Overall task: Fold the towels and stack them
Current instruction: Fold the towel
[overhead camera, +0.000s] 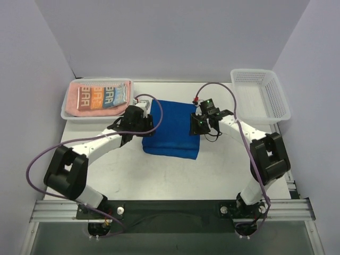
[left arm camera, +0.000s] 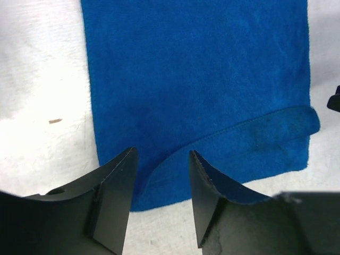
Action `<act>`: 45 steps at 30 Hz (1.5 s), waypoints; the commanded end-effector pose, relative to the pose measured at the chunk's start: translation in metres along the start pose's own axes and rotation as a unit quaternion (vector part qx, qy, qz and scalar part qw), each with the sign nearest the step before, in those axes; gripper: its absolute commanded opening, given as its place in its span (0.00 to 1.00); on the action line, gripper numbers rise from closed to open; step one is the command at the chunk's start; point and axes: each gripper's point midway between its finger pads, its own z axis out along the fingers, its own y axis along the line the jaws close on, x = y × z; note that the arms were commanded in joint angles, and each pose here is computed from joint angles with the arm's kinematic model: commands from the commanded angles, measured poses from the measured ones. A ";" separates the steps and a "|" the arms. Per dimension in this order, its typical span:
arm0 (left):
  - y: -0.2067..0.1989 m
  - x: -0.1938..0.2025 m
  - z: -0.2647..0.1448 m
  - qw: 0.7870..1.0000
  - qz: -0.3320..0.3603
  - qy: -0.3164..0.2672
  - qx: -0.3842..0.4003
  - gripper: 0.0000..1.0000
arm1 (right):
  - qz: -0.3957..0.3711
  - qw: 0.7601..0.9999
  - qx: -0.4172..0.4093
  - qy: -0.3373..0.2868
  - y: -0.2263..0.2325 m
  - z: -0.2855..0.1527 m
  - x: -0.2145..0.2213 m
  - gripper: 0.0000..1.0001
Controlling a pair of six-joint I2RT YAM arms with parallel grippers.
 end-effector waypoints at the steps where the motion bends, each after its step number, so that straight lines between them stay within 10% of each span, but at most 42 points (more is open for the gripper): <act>1: -0.013 -0.009 0.015 0.999 0.032 0.004 0.000 0.53 | -0.017 0.999 0.034 0.035 -0.009 0.009 0.009 0.28; 22: -0.009 0.078 0.033 0.993 0.030 0.117 -0.016 0.45 | -0.029 0.993 0.042 0.111 -0.015 0.032 0.056 0.25; 45: -0.026 0.104 -0.028 0.995 0.001 0.087 0.042 0.43 | -0.058 0.996 -0.011 0.071 0.008 -0.014 0.068 0.29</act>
